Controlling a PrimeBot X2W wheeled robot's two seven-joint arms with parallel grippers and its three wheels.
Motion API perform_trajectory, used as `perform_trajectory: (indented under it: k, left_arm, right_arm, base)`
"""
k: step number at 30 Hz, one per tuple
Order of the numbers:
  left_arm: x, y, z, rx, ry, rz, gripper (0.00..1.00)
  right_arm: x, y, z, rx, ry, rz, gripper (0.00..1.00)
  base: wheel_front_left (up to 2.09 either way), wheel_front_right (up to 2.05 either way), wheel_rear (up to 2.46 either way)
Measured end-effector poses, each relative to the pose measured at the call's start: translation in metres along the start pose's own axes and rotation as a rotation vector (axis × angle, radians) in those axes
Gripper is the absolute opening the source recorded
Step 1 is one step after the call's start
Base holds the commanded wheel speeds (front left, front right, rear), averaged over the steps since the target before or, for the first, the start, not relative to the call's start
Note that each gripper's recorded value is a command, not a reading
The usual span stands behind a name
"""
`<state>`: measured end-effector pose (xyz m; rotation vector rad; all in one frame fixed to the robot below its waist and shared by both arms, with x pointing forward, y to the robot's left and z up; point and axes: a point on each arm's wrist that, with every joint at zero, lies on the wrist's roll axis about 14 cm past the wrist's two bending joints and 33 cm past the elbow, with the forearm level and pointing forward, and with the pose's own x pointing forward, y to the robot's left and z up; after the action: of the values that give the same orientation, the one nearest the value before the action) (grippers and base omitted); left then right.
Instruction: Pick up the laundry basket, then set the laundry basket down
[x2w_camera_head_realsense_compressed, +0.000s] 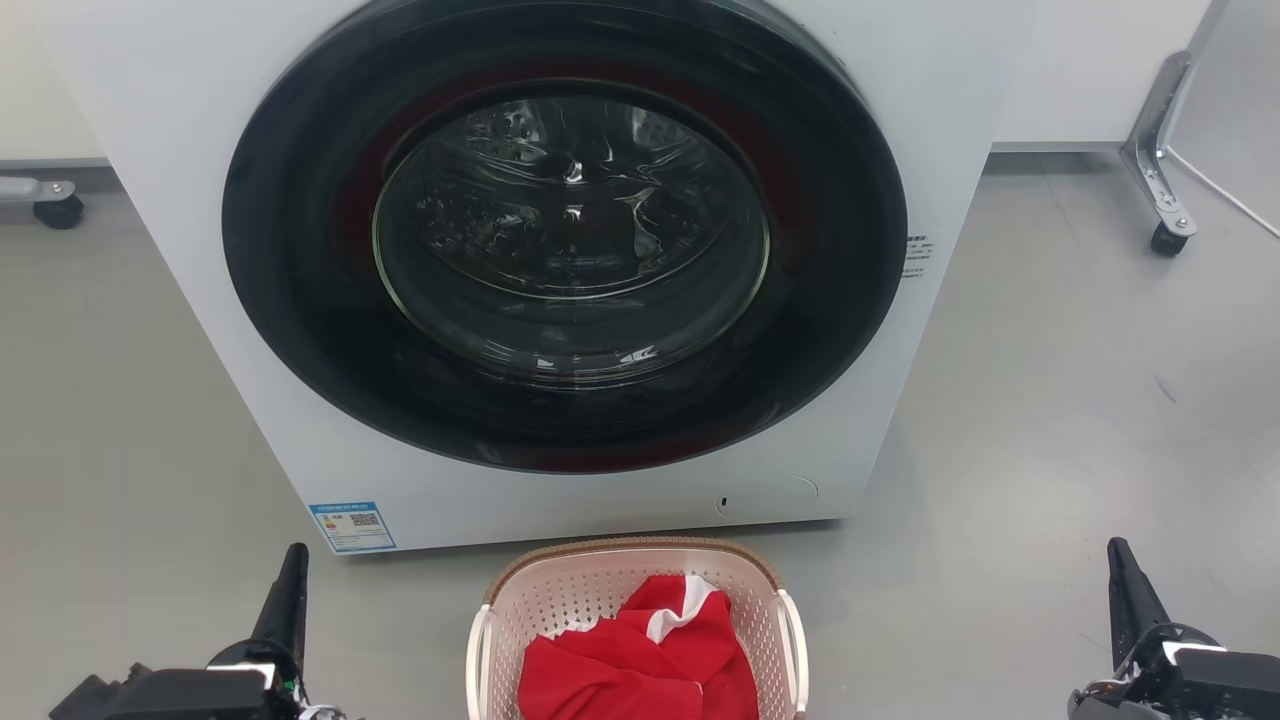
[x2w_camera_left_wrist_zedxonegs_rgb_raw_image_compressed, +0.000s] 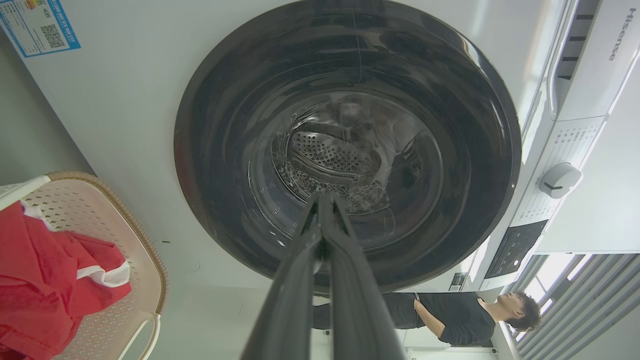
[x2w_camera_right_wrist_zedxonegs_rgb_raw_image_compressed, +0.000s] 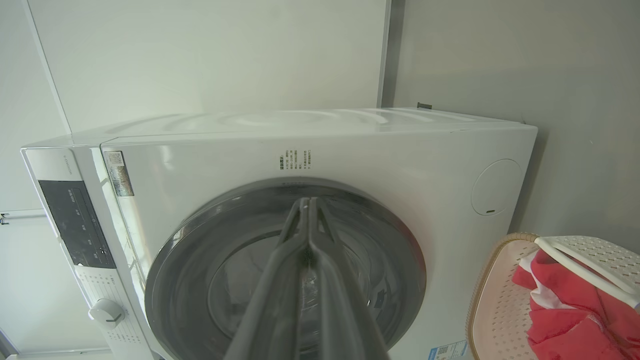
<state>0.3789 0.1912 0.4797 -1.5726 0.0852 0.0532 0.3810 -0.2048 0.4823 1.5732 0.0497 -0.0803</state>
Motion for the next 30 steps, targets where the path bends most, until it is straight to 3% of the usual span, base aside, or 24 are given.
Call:
perform_trajectory:
  k: [30]
  left_arm:
    - [0.0,0.0003,-0.0001,0.0,0.0,0.001,0.0]
  right_arm:
    - [0.0,0.0001,0.0,0.001,0.0,0.0,0.0]
  base:
    - [0.0,0.0,0.0]
